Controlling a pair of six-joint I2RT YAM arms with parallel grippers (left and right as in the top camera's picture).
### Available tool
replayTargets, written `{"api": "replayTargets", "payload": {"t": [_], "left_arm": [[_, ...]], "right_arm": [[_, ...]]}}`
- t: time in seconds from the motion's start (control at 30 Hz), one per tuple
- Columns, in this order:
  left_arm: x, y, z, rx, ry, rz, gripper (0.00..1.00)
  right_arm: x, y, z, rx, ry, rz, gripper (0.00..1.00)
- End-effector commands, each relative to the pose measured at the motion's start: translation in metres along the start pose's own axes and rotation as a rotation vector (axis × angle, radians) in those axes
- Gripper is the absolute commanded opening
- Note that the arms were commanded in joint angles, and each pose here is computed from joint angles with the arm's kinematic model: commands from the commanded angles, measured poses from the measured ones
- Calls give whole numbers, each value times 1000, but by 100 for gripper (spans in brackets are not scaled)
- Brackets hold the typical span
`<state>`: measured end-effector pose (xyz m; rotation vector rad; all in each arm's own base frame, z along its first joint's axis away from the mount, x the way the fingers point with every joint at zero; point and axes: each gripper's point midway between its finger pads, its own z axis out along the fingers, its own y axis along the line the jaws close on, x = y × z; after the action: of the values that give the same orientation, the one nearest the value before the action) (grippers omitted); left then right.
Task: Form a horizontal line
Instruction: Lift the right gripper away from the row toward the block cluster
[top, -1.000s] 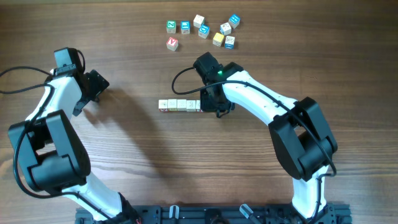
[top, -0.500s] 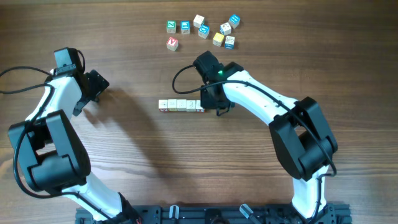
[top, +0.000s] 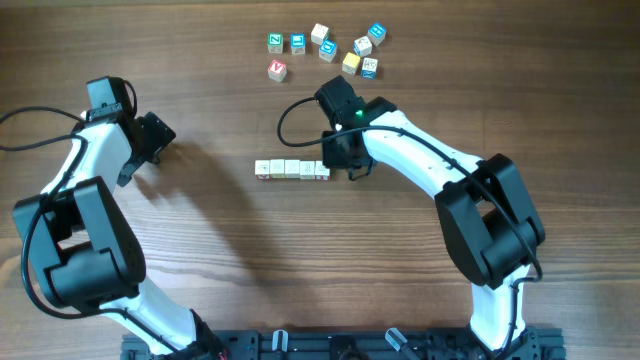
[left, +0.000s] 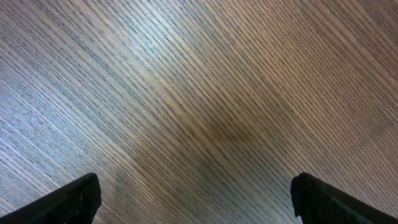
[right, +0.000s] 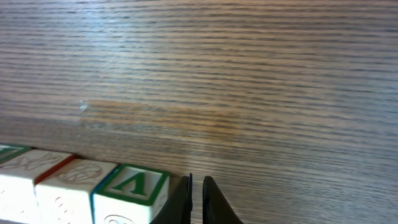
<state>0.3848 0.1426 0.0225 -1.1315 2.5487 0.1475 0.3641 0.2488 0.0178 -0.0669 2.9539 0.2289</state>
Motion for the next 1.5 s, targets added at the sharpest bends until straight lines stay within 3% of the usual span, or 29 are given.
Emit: {"api": "replayTargets", "payload": {"t": [0.0, 0.87, 1.1, 1.13, 1.2, 1.23, 1.27, 1.3, 1.4, 1.47], "left_arm": [[3, 1, 3, -4, 9, -7, 100], [3, 1, 3, -4, 9, -7, 100], [3, 1, 3, -4, 9, -7, 100], [3, 1, 3, -4, 9, -7, 100], [3, 1, 3, -4, 9, -7, 100], [3, 1, 3, -4, 9, -7, 100], [3, 1, 3, -4, 9, -7, 100], [3, 1, 3, -4, 9, -7, 100], [3, 1, 3, -4, 9, -7, 100], [3, 1, 3, -4, 9, -7, 100]], "right_arm": [[5, 2, 8, -23, 34, -16, 9], [10, 12, 8, -80, 60, -13, 8], [-2, -39, 6, 62, 49, 102, 12], [-4, -46, 6, 65, 48, 105, 16], [-15, -68, 4, 72, 41, 91, 61], [-18, -75, 4, 74, 39, 87, 73], [-21, -81, 3, 80, 35, 98, 93], [-25, -90, 3, 93, 28, 113, 100], [-26, -99, 2, 90, 38, 124, 95], [-17, -80, 2, -10, 88, 123, 93]]}}
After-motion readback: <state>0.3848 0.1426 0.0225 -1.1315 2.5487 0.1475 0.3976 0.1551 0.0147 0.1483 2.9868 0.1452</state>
